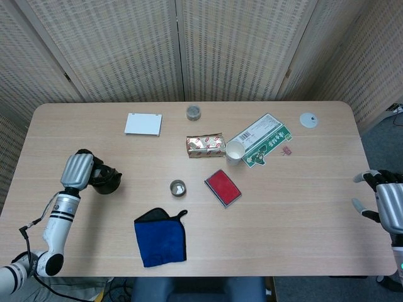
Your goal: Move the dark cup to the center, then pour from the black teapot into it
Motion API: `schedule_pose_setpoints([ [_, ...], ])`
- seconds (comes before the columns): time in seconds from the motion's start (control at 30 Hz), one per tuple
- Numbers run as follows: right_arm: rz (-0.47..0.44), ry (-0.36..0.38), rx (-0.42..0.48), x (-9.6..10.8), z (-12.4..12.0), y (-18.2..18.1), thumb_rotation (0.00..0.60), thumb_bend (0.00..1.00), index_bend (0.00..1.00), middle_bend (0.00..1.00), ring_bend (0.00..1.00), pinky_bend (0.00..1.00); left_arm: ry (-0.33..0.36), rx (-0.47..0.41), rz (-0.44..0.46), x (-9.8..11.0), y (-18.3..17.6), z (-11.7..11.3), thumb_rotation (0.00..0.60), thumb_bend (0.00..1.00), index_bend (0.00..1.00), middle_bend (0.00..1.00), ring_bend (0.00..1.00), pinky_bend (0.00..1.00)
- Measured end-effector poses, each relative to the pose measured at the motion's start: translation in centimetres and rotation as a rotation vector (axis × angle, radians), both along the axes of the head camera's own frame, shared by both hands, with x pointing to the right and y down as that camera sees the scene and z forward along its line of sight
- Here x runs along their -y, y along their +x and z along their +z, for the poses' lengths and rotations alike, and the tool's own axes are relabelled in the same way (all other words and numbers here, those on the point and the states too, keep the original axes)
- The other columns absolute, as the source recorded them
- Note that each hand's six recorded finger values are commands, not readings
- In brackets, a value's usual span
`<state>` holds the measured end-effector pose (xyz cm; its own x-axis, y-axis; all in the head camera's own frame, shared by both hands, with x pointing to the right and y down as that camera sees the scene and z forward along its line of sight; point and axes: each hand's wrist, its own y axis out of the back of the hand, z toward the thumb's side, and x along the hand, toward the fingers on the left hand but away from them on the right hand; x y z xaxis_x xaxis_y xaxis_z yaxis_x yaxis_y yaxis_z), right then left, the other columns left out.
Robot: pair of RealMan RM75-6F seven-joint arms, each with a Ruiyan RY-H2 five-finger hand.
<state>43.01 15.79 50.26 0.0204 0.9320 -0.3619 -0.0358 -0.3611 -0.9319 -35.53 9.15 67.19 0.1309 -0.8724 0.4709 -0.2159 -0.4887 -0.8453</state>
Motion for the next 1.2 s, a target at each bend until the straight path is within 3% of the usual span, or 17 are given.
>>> schedule_pose_setpoints([
  [0.2, -0.001, 0.014, -0.007, 0.3, -0.3, -0.1, 0.600, 0.19, 0.44, 0.40, 0.32, 0.37, 0.006, -0.011, 0.032, 0.1, 0.8, -0.3, 0.529, 0.36, 1.00, 1.00, 0.96, 0.30],
  [1.2, 0.027, -0.003, -0.016, -0.6, -0.1, 0.4, 0.600, 0.19, 0.44, 0.40, 0.32, 0.37, 0.053, 0.014, 0.247, -0.3, 7.1, 0.4, 0.538, 0.36, 1.00, 1.00, 0.97, 0.32],
])
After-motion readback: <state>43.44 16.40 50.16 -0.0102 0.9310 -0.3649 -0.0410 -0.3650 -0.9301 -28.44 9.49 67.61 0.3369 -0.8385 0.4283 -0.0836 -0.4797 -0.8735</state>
